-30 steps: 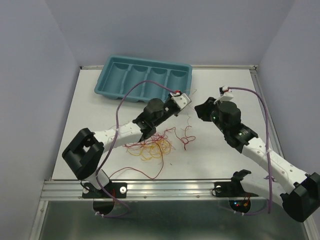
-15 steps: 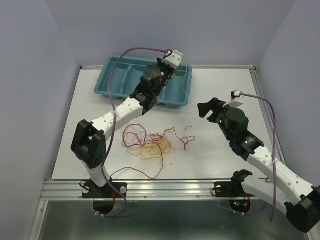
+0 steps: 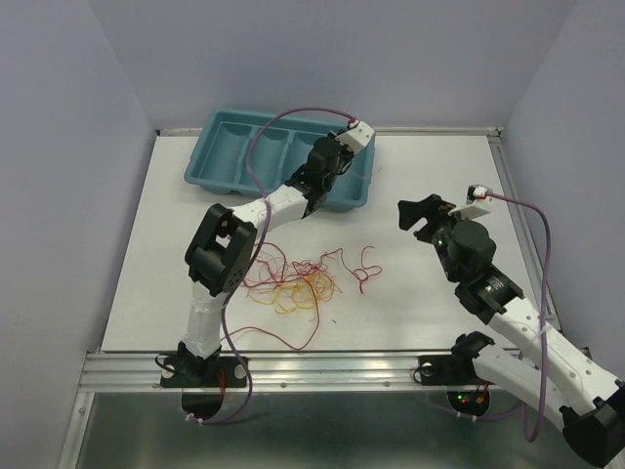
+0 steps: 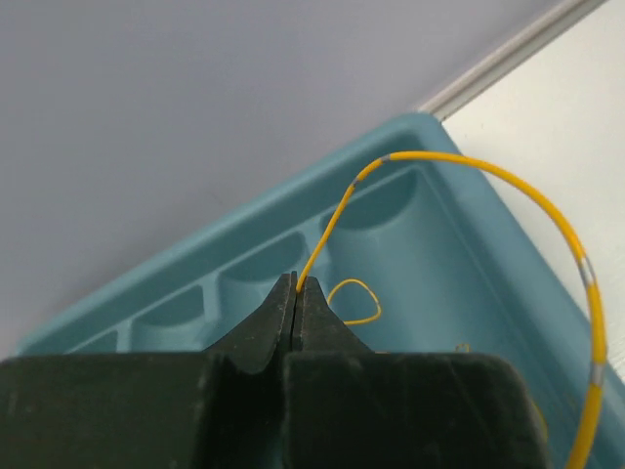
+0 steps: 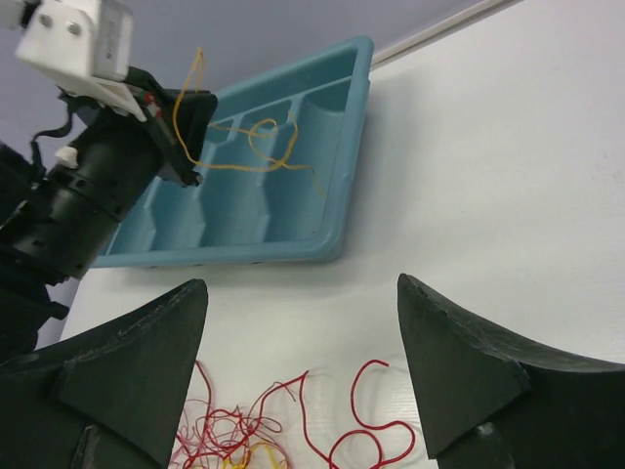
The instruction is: Untangle the cables
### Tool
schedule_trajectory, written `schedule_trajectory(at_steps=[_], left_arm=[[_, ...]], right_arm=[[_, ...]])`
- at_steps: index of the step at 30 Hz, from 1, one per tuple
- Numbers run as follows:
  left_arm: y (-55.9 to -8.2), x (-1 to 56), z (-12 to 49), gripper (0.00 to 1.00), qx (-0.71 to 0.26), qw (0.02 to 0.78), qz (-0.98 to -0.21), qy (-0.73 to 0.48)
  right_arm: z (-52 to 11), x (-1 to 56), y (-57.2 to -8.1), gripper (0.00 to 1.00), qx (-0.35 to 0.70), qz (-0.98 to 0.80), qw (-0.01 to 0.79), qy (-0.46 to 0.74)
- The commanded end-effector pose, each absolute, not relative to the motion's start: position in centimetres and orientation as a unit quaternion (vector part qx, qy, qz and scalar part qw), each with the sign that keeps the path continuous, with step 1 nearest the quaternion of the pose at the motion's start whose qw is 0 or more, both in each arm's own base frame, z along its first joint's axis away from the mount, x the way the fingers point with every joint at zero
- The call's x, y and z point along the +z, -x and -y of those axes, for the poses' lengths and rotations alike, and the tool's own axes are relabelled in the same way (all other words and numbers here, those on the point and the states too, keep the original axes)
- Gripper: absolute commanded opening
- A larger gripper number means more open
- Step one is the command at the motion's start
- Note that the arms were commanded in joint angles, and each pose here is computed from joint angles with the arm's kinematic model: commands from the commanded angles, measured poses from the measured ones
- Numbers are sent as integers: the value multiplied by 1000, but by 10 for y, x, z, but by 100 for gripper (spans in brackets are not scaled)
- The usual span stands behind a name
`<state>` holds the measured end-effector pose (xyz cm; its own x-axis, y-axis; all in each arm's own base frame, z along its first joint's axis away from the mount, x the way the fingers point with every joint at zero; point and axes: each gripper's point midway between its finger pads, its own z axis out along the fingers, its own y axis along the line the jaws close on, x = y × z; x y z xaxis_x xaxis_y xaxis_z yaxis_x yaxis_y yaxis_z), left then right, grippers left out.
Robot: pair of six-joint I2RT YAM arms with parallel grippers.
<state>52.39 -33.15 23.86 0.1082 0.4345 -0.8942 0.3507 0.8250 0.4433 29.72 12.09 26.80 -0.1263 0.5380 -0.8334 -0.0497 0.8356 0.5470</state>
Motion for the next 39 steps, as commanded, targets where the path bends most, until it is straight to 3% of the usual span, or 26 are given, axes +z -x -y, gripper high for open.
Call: schedule_trajectory(at_steps=[1, 8, 16, 29, 30, 32, 34, 37, 39], left_arm=[[-542, 262, 320, 0, 1, 710, -653, -264], [-541, 203, 321, 0, 1, 668, -679, -304], [-502, 183, 361, 0, -152, 610, -667, -400], [-524, 131, 343, 0, -121, 495, -780, -363], [-528, 140, 344, 3, -124, 500, -779, -357], [-524, 125, 338, 17, -127, 468, -798, -358], [-525, 127, 336, 23, -126, 460, -802, -359], [-526, 137, 331, 43, -124, 465, -802, -354], [-530, 142, 325, 48, -112, 471, -804, -345]], right_arm=[[-123, 269, -301, 84, 236, -705, 644, -182], [-123, 266, -304, 84, 232, -708, 641, -183], [-127, 263, -305, 84, 232, -713, 637, -179], [-126, 266, -303, 84, 237, -710, 639, -177], [-126, 266, -303, 84, 237, -710, 639, -176], [-126, 265, -303, 84, 236, -711, 639, -176], [-128, 265, -303, 84, 238, -711, 638, -174], [-129, 265, -304, 84, 239, -712, 637, -173], [-129, 262, -305, 84, 235, -715, 635, -173]])
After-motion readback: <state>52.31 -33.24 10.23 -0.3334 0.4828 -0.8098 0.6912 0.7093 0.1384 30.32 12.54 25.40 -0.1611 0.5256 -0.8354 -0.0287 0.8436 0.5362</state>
